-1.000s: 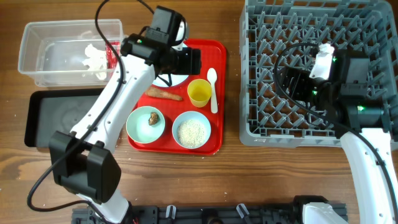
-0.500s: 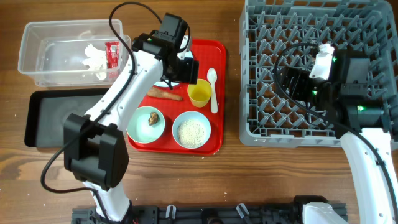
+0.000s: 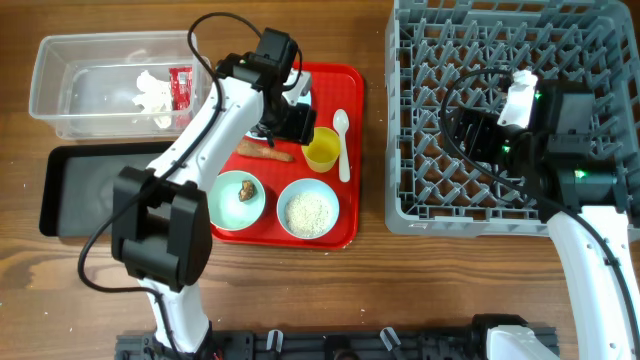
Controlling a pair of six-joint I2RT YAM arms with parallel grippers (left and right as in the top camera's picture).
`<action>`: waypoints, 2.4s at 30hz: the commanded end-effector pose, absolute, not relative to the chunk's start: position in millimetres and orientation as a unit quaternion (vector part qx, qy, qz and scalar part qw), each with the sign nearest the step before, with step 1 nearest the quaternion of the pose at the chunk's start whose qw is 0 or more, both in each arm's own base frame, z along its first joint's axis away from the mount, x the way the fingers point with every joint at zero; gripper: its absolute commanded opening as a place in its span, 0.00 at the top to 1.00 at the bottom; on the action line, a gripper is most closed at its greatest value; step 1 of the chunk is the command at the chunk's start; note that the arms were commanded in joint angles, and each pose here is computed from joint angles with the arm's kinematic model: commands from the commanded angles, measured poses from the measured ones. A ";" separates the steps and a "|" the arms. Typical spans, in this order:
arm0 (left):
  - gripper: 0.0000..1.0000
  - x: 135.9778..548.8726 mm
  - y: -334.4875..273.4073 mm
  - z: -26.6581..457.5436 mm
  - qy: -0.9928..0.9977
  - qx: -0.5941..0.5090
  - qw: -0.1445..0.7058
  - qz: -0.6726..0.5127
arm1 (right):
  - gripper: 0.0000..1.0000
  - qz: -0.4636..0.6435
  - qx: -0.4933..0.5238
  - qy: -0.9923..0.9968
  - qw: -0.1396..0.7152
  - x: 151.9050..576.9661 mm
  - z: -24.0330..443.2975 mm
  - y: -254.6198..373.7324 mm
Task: Sort waste into correct bins and load items into the dishwasher rack
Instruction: 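Grasp the yellow cup on the red tray with the left gripper, then lift the yellow cup and hand it to the right gripper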
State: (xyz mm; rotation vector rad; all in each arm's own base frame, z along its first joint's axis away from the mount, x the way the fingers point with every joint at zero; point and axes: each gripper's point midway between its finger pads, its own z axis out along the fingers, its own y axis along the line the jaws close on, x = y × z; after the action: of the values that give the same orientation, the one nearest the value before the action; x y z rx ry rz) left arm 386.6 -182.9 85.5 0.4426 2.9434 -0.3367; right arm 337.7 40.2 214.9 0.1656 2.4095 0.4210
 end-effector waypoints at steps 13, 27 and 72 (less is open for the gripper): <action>0.42 389.7 -191.3 55.3 0.979 0.156 0.052 -0.119 | 0.00 0.174 0.063 0.923 0.338 339.9 219.7 45.5; 0.96 389.3 -203.6 54.7 0.975 0.152 0.047 -0.155 | 0.00 0.175 0.063 0.922 0.340 340.4 220.2 45.6; 0.96 373.0 -245.4 279.9 0.678 0.193 0.062 -0.706 | 0.01 0.547 -0.262 0.702 0.374 356.1 301.1 217.5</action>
State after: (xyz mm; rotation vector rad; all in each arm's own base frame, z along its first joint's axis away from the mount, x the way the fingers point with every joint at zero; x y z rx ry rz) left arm 382.9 -239.0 259.0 0.5073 2.1218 -2.0973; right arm 347.1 213.3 302.0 -0.6961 1.7860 1.4421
